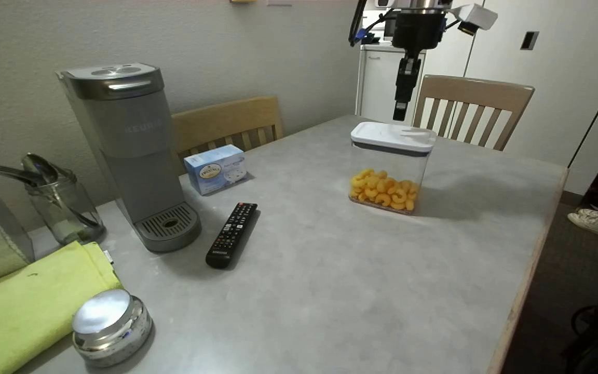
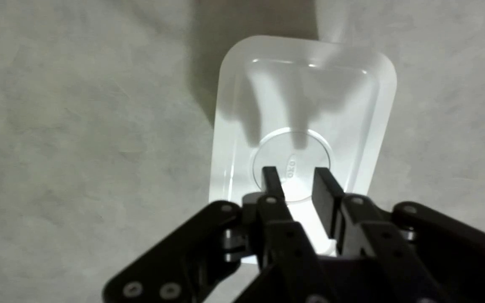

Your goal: Pick the lid on the table, put it on the storage jar then press the button

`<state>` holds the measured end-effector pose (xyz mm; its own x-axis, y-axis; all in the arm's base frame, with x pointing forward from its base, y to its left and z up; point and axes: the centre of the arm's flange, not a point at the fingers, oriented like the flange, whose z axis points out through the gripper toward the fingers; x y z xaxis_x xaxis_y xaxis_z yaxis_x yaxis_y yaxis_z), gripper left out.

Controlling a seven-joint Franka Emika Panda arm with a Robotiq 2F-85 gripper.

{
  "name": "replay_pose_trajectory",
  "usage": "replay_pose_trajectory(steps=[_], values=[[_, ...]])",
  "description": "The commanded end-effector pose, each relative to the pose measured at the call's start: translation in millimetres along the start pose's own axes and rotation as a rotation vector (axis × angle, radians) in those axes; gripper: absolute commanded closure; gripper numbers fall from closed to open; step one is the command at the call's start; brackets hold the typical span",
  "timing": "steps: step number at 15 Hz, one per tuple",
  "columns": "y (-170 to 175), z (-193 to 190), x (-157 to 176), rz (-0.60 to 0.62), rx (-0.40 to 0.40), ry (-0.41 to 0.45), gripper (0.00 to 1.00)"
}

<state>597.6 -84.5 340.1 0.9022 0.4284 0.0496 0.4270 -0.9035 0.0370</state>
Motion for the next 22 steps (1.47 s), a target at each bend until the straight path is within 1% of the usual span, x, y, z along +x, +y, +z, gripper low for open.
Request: replay_pose_trajectory(steps=[1, 2, 3, 4, 9, 10, 11, 17, 18, 19, 22], values=[[0, 0, 0, 0.000, 0.000, 0.000, 0.72], [0, 0, 0, 0.000, 0.000, 0.000, 0.47], [-1, 0, 1, 0.008, -0.007, -0.003, 0.45], [-1, 0, 2, 0.006, -0.010, 0.000, 0.40], [-2, 3, 7, 0.014, 0.001, 0.002, 0.04], [0, 5, 7, 0.018, -0.006, 0.001, 0.02], [2, 6, 7, 0.030, 0.006, -0.001, 0.00], [13, 9, 5, 0.026, 0.013, -0.012, 0.00], [14, 9, 5, 0.024, 0.004, -0.015, 0.00], [4, 9, 3, 0.029, 0.004, -0.008, 0.00], [4, 8, 4, 0.027, 0.003, -0.006, 0.00]])
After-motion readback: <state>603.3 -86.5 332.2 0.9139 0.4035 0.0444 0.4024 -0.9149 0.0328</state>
